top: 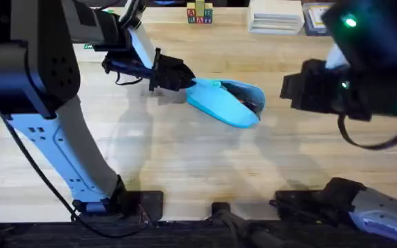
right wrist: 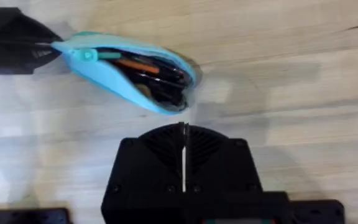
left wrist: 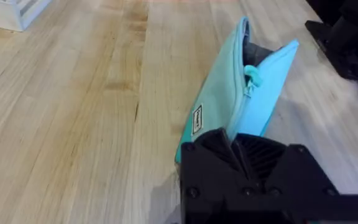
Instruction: Unzip the bag, pick up the pens from the table one at a time and place them inside, then zip the bag closed.
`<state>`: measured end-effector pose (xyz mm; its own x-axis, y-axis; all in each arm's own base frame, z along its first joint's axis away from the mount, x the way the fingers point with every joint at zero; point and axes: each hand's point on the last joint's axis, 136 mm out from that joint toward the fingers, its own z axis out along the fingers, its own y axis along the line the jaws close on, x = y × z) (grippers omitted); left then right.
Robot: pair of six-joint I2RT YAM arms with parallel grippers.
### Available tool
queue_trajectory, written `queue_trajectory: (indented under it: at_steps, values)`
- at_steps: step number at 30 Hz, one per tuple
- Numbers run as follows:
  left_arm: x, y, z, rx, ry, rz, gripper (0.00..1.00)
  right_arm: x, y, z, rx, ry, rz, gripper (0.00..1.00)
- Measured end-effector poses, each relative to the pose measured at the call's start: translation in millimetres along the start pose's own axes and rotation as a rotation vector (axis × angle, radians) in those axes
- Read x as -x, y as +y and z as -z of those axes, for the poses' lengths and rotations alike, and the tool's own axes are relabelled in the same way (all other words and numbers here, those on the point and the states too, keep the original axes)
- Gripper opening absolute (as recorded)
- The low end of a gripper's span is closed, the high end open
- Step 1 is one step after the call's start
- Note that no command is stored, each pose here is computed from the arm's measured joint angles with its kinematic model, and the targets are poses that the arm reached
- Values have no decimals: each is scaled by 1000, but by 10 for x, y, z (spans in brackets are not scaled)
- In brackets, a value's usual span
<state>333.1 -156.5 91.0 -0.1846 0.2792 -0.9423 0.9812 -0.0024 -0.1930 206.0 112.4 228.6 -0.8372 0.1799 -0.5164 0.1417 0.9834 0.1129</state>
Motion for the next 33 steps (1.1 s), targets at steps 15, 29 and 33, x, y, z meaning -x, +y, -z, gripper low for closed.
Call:
queue_trajectory:
  at_steps: [15,29,33]
  values:
    - [0,0,0,0,0,0,42,-24,225,149,214,-22,-38,996]
    - [0,0,0,0,0,0,42,137,938,-102,383,16,-48,996]
    - [0,0,0,0,0,-1,42,141,1019,-169,406,44,-47,996]
